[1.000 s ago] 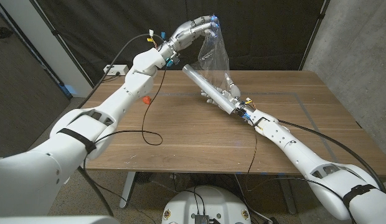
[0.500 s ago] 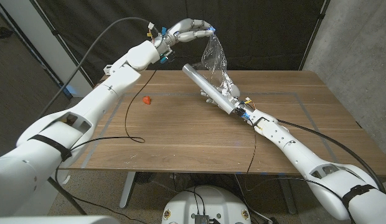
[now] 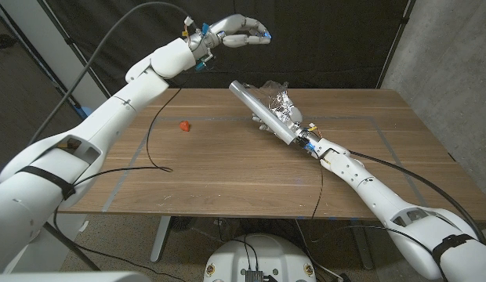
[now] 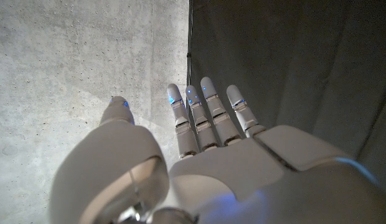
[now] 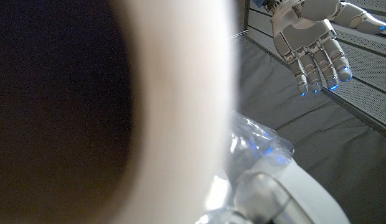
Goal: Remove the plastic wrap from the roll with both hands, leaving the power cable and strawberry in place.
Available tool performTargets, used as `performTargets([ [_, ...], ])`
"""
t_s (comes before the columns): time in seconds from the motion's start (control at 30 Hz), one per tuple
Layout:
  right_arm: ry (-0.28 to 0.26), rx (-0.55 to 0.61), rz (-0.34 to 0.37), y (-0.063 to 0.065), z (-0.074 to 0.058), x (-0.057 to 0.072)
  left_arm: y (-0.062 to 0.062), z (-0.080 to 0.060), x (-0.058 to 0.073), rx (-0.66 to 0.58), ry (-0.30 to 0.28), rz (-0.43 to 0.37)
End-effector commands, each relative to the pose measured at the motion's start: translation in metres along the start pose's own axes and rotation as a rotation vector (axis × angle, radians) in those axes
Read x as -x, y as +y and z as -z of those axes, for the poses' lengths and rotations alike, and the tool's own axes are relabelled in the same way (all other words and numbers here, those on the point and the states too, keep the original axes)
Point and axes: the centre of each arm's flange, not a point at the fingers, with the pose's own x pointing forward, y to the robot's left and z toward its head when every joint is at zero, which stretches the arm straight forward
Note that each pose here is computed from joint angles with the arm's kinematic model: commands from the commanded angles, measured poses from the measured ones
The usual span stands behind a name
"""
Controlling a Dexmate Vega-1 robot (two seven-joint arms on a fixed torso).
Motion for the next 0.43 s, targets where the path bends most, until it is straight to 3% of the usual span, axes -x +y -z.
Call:
performTargets([
  [0.03,-0.002,0.004,0.007,-0.006,-0.004,0.007,-0.004,-0.004,0.001,0.005,0.029,-0.029],
  [0.3,0.006,-0.018,-0.012,-0.012,-0.004,0.002,-0.008,0.002,0.000,0.016,0.077,-0.041],
  [0.43,0.015,-0.019,-0.016,-0.021,-0.006,-0.002,-0.013,0.008,0.002,0.027,0.101,-0.041],
])
